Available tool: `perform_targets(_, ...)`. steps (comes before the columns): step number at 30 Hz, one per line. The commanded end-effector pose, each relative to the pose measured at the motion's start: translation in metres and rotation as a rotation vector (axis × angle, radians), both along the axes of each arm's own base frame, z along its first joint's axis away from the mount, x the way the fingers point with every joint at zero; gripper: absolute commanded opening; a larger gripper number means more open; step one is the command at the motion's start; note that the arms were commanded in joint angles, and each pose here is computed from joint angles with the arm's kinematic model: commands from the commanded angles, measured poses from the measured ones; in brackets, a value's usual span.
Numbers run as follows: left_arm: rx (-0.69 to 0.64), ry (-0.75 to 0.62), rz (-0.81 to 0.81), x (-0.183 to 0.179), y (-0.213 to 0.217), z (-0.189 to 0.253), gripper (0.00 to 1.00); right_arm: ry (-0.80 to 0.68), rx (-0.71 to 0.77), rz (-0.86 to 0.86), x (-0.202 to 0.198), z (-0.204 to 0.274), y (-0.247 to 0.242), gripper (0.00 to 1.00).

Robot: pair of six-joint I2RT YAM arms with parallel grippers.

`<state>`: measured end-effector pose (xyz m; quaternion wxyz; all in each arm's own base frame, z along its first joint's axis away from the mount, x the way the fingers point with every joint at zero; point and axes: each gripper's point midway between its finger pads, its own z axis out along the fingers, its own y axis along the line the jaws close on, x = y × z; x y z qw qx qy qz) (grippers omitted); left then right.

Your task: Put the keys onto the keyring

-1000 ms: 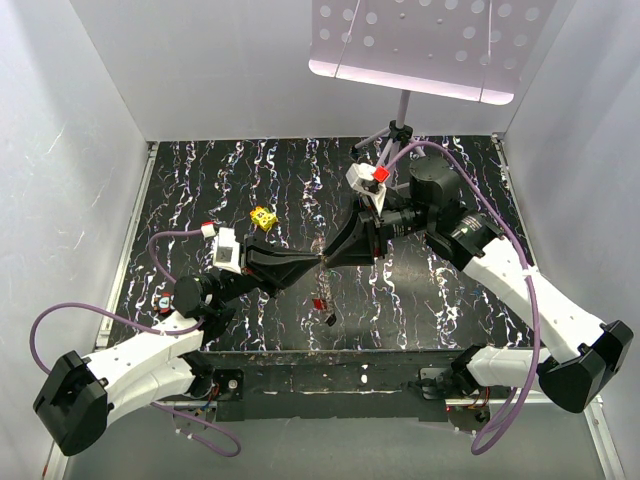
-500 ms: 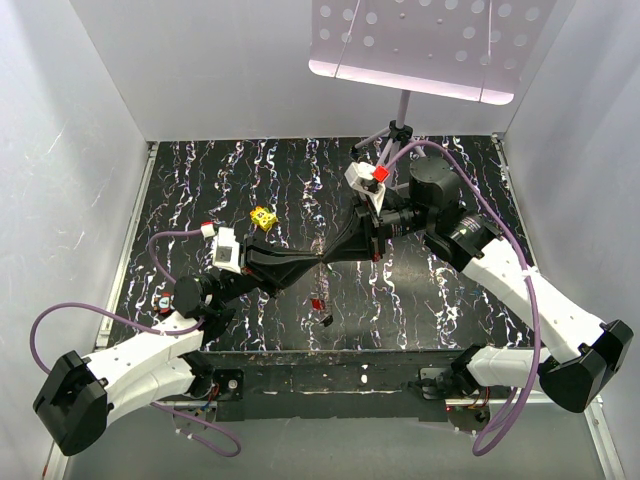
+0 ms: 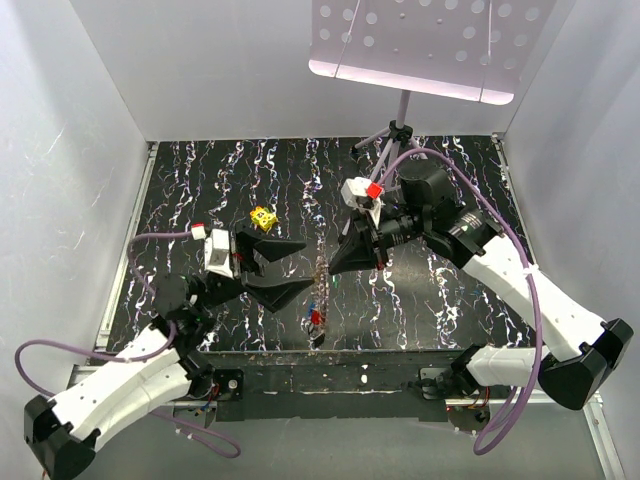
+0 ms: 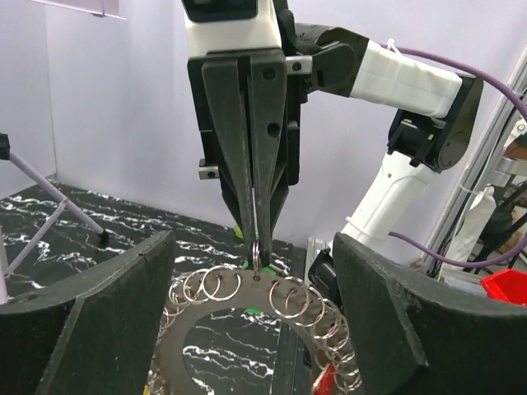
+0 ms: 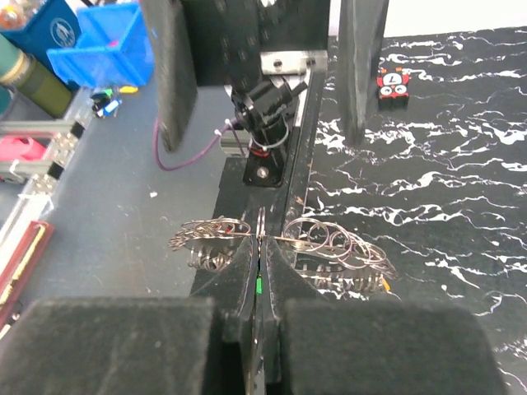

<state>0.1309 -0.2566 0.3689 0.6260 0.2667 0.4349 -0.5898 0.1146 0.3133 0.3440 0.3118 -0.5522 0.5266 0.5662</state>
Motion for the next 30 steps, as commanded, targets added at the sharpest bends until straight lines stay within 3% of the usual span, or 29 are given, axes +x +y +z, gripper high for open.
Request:
perform_targets(1, 0.344, 0.034, 0.039, 0.004, 0.0, -0.032, 0.77, -0.185, -0.043, 0.07, -0.011, 0.0, -0.018, 0.01)
perform_targets(4, 0.569, 0.076, -0.026, 0.001, -0.004, -0.059, 0.75, -0.292, -0.116, 0.1, -0.011, -0.01, -0.028, 0.01)
perform_targets(7, 0.658, 0.09, -0.083, 0.003, -0.011, -0.06, 0.73, -0.359, -0.193, 0.106, -0.006, -0.016, -0.033, 0.01)
perform_targets(12, 0.605, 0.02, -0.135, 0.006, -0.026, -0.048, 0.69, -0.381, -0.28, 0.109, 0.001, -0.022, -0.037, 0.01)
perform_targets(15, 0.581, -0.007, -0.126, 0.012, -0.032, -0.044, 0.58, -0.385, -0.32, 0.109, 0.004, -0.025, -0.039, 0.01)
perform_targets(22, 0.503, -0.063, -0.131, 0.018, -0.043, -0.033, 0.49, -0.375, -0.351, 0.106, 0.008, -0.028, -0.037, 0.01)
perform_targets(26, 0.498, -0.039, -0.168, 0.019, -0.05, -0.038, 0.41, -0.361, -0.345, 0.104, 0.008, -0.026, -0.035, 0.01)
perform_targets(30, 0.486, -0.01, -0.195, 0.019, -0.055, -0.042, 0.41, -0.354, -0.338, 0.099, 0.008, -0.024, -0.034, 0.01)
